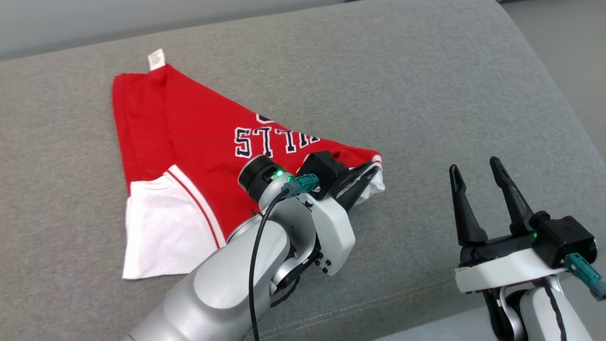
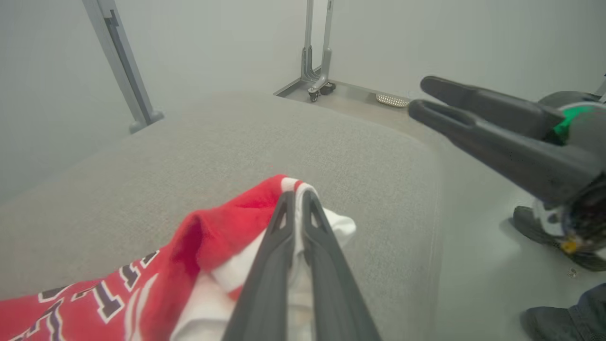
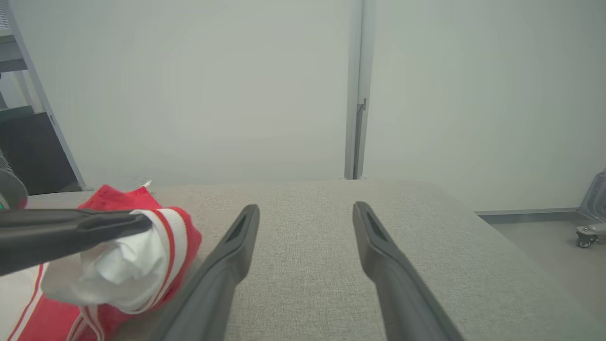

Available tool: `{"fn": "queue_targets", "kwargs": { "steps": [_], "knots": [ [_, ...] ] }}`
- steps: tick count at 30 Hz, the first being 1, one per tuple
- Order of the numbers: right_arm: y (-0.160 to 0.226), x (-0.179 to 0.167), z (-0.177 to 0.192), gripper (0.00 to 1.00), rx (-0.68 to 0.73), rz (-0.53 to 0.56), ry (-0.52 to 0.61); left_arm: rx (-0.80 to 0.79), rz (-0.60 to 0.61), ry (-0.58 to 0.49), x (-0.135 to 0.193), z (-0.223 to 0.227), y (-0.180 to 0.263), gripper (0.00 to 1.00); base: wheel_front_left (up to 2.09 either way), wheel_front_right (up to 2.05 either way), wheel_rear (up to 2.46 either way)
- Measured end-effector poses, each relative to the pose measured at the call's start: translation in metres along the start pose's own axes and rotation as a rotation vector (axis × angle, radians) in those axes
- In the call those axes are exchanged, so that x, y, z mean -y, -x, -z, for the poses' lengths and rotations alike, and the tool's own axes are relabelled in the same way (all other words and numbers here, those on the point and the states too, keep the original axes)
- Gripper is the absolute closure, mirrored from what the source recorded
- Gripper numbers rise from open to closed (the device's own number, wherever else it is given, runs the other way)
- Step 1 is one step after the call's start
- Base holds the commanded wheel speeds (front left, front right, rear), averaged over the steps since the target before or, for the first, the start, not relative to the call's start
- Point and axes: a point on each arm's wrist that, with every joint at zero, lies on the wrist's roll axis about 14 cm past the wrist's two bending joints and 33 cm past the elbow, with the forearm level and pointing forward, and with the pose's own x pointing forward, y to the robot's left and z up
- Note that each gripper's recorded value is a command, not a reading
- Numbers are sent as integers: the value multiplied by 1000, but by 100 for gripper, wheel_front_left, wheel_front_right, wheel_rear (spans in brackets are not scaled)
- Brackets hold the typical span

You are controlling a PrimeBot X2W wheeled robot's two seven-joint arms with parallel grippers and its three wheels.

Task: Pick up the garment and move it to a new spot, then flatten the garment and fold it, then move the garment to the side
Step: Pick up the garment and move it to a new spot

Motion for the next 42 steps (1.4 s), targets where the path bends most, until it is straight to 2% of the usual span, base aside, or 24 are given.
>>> {"fn": "queue_targets", "kwargs": {
  "steps": [4, 5, 6, 7, 12, 20, 26, 29, 30, 35, 42],
  "knots": [
    [10, 14, 6, 0, -25, 49, 3, -131, 22, 42, 2, 47, -14, 100, 0, 0, 0],
    [12, 18, 7, 0, -31, 61, 5, -161, 23, 49, 2, 58, -16, 74, 0, 0, 0],
    [14, 21, 9, 0, -38, 72, 9, -191, 27, 58, 2, 69, -17, 18, 0, 0, 0],
    [15, 24, 10, 0, -44, 82, 11, -217, 31, 66, 1, 79, -17, 0, 0, 0, 0],
    [14, 28, 17, 0, -63, 97, 7, -236, 56, 110, 3, 92, -15, 0, 0, 0, 0],
    [-2, 2, 20, 0, -52, 18, -21, -50, 30, 121, -2, 43, -2, 0, 0, 0, 0],
    [-15, -22, 13, 0, -22, -58, -32, 92, -243, 69, -74, 7, 45, 0, 0, 0, 0],
    [-20, -34, 9, 0, -5, -96, -37, 117, -413, 74, -110, 8, 86, 0, 0, 0, 0],
    [-22, -42, 7, 0, 2, -117, -42, 137, -520, 77, -129, 9, 114, 0, 0, 0, 0],
    [-21, -55, 5, 0, 6, -154, -47, 201, -753, 64, -161, 3, 181, 0, 0, 0, 0],
    [-9, -62, 1, 0, 10, -173, -49, 223, -988, 92, -169, 17, 264, 0, 0, 0, 0]
  ]
}}
